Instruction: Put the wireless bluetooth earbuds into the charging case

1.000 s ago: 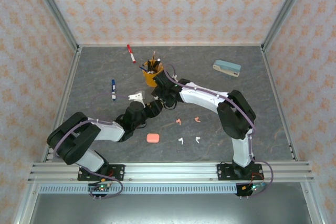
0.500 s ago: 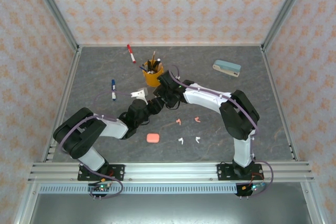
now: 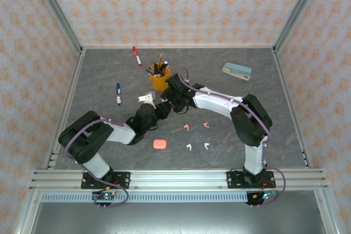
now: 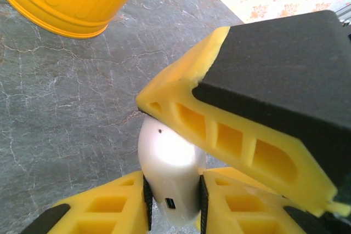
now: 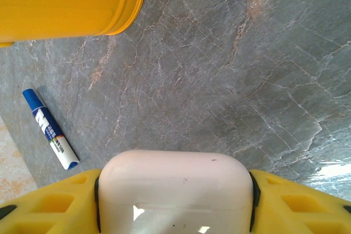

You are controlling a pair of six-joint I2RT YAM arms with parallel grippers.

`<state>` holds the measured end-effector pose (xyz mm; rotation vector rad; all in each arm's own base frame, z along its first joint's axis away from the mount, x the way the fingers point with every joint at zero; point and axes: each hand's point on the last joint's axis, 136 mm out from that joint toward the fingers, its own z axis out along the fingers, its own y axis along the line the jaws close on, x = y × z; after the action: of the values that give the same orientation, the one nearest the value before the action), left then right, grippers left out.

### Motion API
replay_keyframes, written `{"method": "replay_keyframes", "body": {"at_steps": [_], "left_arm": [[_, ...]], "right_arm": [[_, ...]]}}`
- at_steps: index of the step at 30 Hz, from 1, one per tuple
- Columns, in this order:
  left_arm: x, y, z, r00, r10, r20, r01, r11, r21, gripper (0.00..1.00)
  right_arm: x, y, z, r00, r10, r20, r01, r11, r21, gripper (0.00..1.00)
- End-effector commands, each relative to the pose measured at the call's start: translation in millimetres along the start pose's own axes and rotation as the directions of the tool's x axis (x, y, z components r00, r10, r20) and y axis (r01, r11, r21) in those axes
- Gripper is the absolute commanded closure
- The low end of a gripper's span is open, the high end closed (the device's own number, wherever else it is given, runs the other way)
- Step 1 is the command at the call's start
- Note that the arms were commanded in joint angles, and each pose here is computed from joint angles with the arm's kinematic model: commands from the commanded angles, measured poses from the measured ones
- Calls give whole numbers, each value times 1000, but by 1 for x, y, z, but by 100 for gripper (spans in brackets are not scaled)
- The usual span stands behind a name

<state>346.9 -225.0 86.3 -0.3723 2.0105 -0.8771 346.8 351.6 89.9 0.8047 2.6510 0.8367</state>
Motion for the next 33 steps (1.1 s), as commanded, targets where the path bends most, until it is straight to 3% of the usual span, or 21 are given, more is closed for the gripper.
{"method": "replay_keyframes", "body": {"at_steps": [1,6,16,21,30,33], "left_arm": [[-12,-16,2,999,8,45,-10,999,38,76],[-13,-17,3,999,8,46,-10,999,37,80],[-15,-21,8,999,4,50,-7,999,42,70],[-14,-22,11,999,5,45,-7,999,46,76],[-12,-23,13,999,10,37,-12,999,52,99],[-12,-24,13,999,16,33,-18,998,53,100]], "right_arm": [[2,11,-14,1000,8,-4,-8,999,-46,41],[4,9,-12,1000,15,-13,-16,999,-49,41],[8,11,-10,999,33,-37,-35,997,-70,41],[9,11,-11,999,32,-39,-35,997,-73,41],[11,13,-13,998,37,-52,-41,995,-90,41],[11,14,-15,998,35,-49,-39,995,-95,40]]}}
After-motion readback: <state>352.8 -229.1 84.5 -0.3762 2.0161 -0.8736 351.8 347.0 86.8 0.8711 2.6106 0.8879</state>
